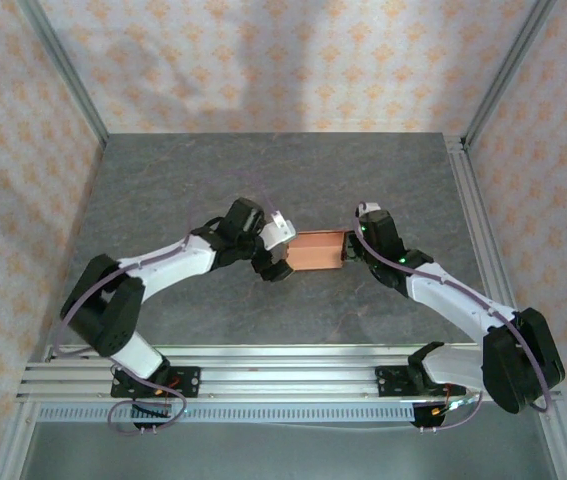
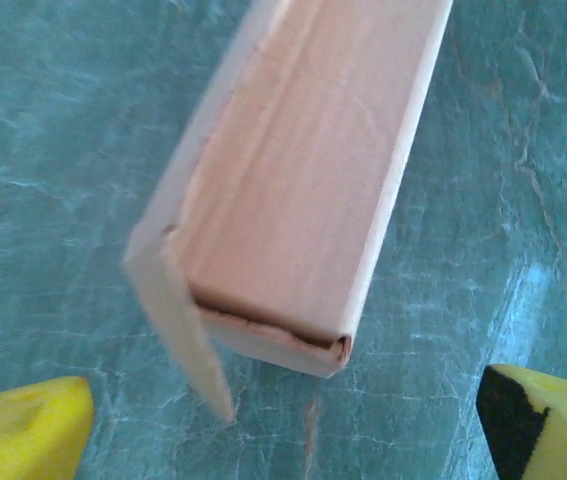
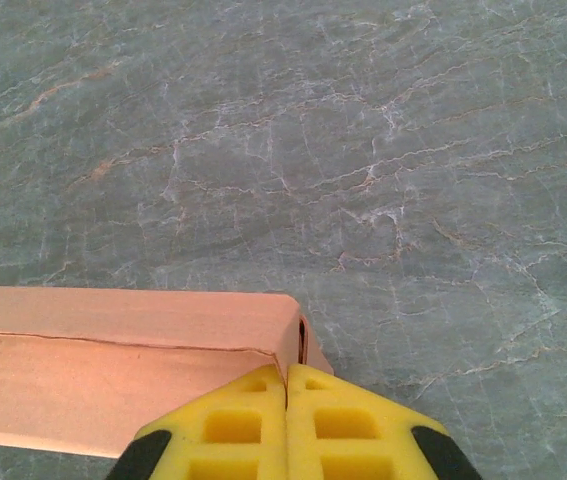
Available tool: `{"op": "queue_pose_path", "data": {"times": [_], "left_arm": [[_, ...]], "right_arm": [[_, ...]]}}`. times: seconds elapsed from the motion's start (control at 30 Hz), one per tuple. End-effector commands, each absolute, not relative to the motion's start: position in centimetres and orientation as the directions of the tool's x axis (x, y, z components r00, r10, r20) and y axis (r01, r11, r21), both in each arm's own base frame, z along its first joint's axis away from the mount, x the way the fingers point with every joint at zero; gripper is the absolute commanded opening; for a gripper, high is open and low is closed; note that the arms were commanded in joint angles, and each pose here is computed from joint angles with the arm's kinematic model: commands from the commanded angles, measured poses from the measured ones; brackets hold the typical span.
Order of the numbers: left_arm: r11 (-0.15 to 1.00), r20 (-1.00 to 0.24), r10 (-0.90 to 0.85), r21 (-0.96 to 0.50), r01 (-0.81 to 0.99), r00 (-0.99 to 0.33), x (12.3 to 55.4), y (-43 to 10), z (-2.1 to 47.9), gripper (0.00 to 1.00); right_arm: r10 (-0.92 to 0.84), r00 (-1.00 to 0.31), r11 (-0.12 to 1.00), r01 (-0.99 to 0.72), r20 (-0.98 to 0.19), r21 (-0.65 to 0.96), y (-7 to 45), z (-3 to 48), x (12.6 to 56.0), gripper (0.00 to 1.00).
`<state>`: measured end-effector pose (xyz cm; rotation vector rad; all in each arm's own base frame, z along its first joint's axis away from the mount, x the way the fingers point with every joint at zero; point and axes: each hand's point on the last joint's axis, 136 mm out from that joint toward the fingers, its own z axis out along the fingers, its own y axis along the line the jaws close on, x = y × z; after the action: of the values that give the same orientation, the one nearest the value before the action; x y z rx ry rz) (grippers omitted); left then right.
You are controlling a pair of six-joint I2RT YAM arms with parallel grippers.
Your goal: Fold the paper box
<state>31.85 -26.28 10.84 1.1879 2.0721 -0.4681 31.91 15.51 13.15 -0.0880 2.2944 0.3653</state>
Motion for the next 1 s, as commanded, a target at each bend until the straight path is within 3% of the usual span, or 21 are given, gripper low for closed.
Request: {"op": "queue_pose_path", "data": {"times": [0.0, 0.27, 0.6, 0.8, 0.9, 0.97], "left_arm": [[0.624, -0.856, 0.426, 0.045, 0.78, -0.292, 33.5, -26.6, 14.9, 1.0], [0.841, -0.924, 0.143, -0.074, 0.536, -0.353, 34.6, -23.9, 19.1, 1.0], [0.867, -0.852, 0.276, 0.021, 0.497, -0.444, 33.3, -23.0, 19.5, 0.98], [0.811, -0.75, 0.455, 0.127, 0.57, -0.48, 31.9, -23.4, 18.2, 0.75], [0.79, -0.732, 0.479, 0.119, 0.602, -0.484, 31.4, -24.2, 18.4, 0.54], [0.784, -0.727, 0.483, 0.109, 0.611, -0.488, 31.3, -24.8, 18.7, 0.5]], "right_arm": [[0.051, -0.683, 0.965, -0.153, -0.728, 0.211, 14.5, 12.8, 31.2, 0.0], [0.055, -0.681, 0.964, -0.154, -0.73, 0.217, 14.6, 12.8, 31.1, 0.0], [0.06, -0.68, 0.963, -0.153, -0.731, 0.221, 14.6, 13.4, 31.1, 0.0], [0.05, -0.683, 0.963, -0.161, -0.729, 0.217, 14.8, 13.7, 31.1, 0.0], [0.049, -0.683, 0.963, -0.162, -0.729, 0.216, 14.8, 13.7, 31.2, 0.0], [0.045, -0.684, 0.964, -0.16, -0.728, 0.21, 14.7, 13.8, 31.3, 0.0]]}}
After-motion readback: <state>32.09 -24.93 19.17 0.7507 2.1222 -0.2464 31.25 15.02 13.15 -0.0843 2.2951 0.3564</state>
